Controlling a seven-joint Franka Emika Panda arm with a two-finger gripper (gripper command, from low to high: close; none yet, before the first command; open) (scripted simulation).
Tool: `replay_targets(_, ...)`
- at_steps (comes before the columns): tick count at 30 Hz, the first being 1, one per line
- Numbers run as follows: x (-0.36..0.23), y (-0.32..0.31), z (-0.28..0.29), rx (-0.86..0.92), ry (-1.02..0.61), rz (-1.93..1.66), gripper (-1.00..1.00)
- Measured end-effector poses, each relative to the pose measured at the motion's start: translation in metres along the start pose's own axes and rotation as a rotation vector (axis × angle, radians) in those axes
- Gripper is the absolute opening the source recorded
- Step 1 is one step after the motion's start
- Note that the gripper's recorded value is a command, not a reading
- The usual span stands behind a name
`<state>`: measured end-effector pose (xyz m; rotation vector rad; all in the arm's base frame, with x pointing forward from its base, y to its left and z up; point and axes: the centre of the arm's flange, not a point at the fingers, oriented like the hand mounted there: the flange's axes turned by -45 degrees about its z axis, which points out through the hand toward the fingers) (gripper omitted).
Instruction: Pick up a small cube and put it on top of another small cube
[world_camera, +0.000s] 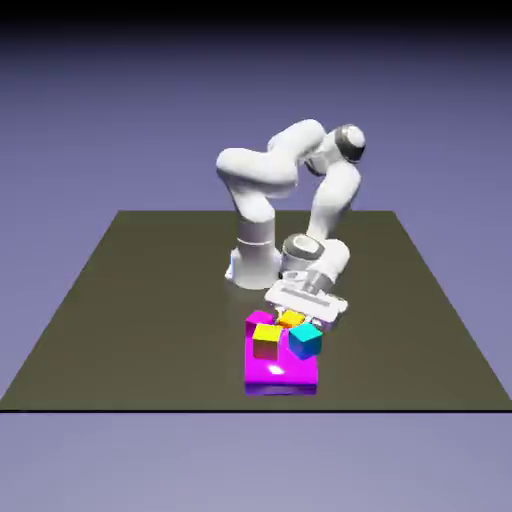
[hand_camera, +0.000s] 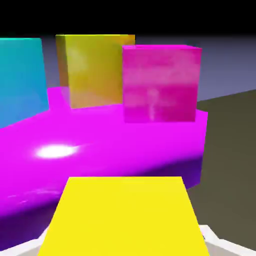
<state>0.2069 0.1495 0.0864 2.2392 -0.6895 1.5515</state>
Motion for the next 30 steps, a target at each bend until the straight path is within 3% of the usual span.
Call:
replay_targets(5, 0.009, -0.023, -0.033, 0.014, -0.032, 0.013, -1.00)
replay_targets(12, 0.073, -0.089, -0.002, -0.152, -0.041, 0.093, -1.00)
replay_targets(20, 0.183, -0.108, 0.070, -0.402, -0.015, 0.164, -1.00)
replay_targets(26, 0.159, -0.077, 0.124, -0.435, -0.002, 0.160, -1.00)
replay_targets(27, 0.155, -0.073, 0.133, -0.435, -0.002, 0.161, 1.00)
replay_targets(30, 0.159, -0.078, 0.123, -0.436, -0.002, 0.160, 1.00)
